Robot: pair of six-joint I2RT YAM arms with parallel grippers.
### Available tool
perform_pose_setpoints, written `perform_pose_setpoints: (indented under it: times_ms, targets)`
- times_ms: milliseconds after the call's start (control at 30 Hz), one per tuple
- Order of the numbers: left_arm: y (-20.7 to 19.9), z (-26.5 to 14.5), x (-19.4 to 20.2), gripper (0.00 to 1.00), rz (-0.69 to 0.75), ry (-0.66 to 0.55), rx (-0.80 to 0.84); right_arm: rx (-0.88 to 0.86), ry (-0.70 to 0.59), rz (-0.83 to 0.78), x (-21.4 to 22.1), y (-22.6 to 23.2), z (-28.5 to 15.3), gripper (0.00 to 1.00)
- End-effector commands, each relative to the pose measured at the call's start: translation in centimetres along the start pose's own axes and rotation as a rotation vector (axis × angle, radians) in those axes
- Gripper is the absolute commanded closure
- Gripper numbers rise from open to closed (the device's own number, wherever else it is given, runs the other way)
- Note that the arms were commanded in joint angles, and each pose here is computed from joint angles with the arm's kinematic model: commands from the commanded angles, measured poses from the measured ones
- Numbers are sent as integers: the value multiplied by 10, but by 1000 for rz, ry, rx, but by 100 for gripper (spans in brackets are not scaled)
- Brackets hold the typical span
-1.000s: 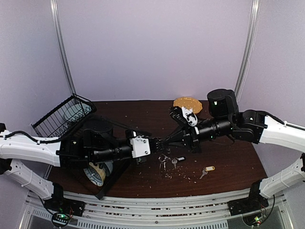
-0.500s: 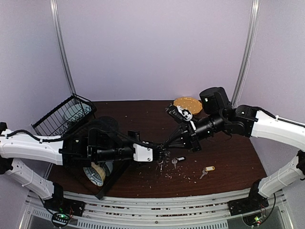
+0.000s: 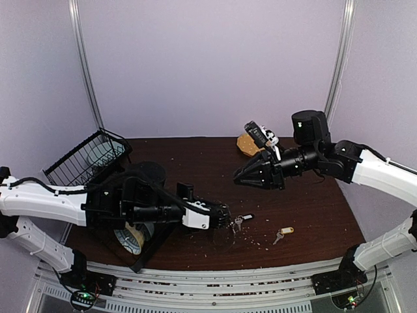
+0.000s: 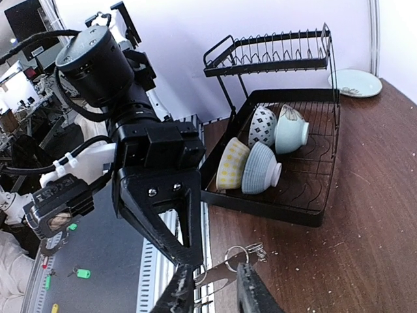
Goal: Put the keys on the keyring
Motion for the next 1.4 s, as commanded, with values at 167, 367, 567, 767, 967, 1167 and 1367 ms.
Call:
perform_pose_setpoints:
  times_ms: [167,367,567,767,967,1167,1367]
  targets:
    - [8,-18,-21,100,13,-169,-20,-154,124,-129,20,33,15,67]
    - [9,-21,-25,100,-10,-189,-13,-81,187,-141,29,29,26,68]
    - [16,-27,-33,100,-75,-259,-58,-29,115,-200,21,35,27,69]
    - [22,-24,-34,100,-164,-269,-103,54,86,-246,22,39,25,73]
    - [21,-24,-36,100,-208,-287,-85,79,12,-277,17,43,19,78]
    - [34,-24,-26,100,-307,-200,-161,171,-31,-281,20,42,2,78]
    - [27,-22,-26,100,-350,-212,-86,221,-170,-314,8,44,-7,75]
Point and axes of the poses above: each gripper's point midway between its finger pads, its own z axis out along the fingers, its own y axis along the line the jaws close on, x = y × z, the point moved 8 cm from there along -z, back along the fingers, and after that the axes turned 10 degrees about -z, right-handed, at the moved point
